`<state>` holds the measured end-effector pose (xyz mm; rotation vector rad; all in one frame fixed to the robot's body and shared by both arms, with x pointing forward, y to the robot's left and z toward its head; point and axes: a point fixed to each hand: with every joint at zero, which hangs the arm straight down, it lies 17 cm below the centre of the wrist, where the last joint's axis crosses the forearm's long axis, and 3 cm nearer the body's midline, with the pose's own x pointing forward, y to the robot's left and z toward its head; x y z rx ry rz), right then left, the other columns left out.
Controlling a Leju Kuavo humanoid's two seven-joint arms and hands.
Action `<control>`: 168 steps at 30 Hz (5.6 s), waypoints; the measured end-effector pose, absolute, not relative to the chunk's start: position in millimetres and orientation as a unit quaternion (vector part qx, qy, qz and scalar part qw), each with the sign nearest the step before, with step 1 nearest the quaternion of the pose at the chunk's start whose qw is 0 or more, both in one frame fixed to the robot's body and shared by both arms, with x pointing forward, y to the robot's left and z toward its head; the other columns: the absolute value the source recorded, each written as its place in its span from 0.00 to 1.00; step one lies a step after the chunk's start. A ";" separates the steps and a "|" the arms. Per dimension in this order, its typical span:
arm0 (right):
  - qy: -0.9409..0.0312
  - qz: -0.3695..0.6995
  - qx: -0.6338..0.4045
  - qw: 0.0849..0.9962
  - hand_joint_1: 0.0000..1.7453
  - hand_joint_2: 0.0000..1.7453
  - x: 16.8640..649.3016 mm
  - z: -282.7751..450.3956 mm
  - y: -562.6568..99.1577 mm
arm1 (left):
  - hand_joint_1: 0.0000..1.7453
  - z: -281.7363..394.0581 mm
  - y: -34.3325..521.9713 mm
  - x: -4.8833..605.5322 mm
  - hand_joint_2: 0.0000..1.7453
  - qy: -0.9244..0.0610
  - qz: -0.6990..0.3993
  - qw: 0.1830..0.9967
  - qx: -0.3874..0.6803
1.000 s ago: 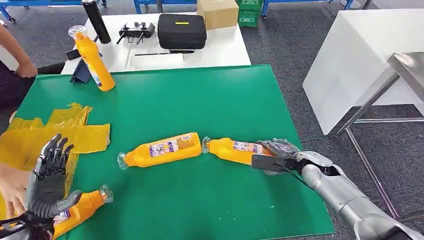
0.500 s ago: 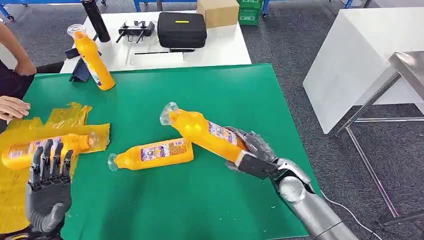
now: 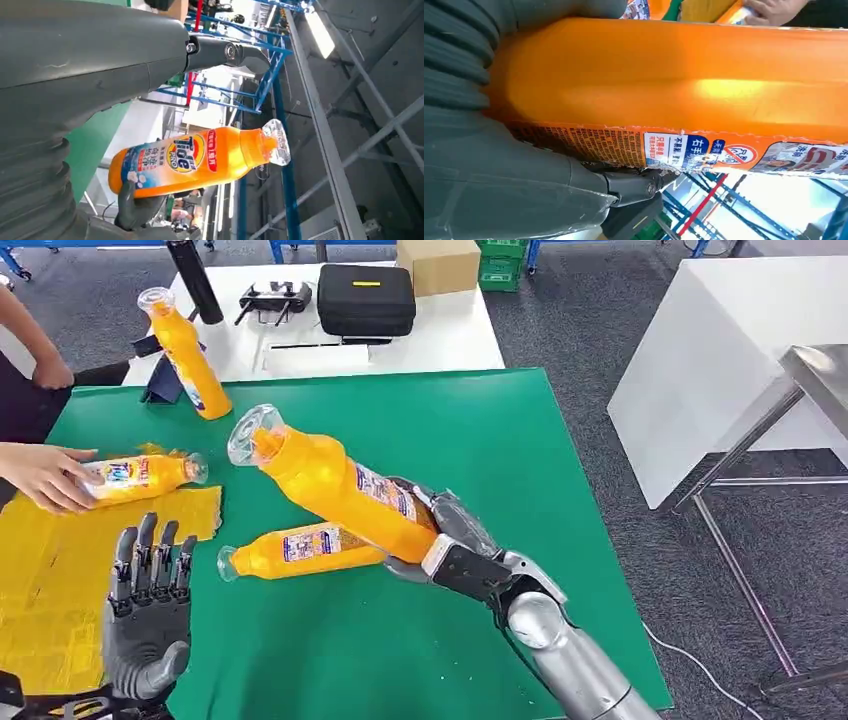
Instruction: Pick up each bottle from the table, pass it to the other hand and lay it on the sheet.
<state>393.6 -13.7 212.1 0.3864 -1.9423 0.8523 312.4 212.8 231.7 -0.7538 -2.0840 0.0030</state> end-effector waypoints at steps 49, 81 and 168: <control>-0.679 0.529 0.263 0.437 1.00 1.00 278.2 142.6 177.7 | 1.00 202.5 186.5 334.6 1.00 -0.806 -0.003 0.476 -0.353; -0.706 0.483 0.065 0.514 0.00 1.00 440.3 143.1 60.6 | 1.00 247.1 356.5 442.1 1.00 -0.762 -0.236 0.348 0.493; -0.569 0.686 -0.214 0.400 0.00 1.00 454.7 37.8 56.8 | 0.00 57.7 396.9 470.1 1.00 -0.637 -0.405 0.651 0.076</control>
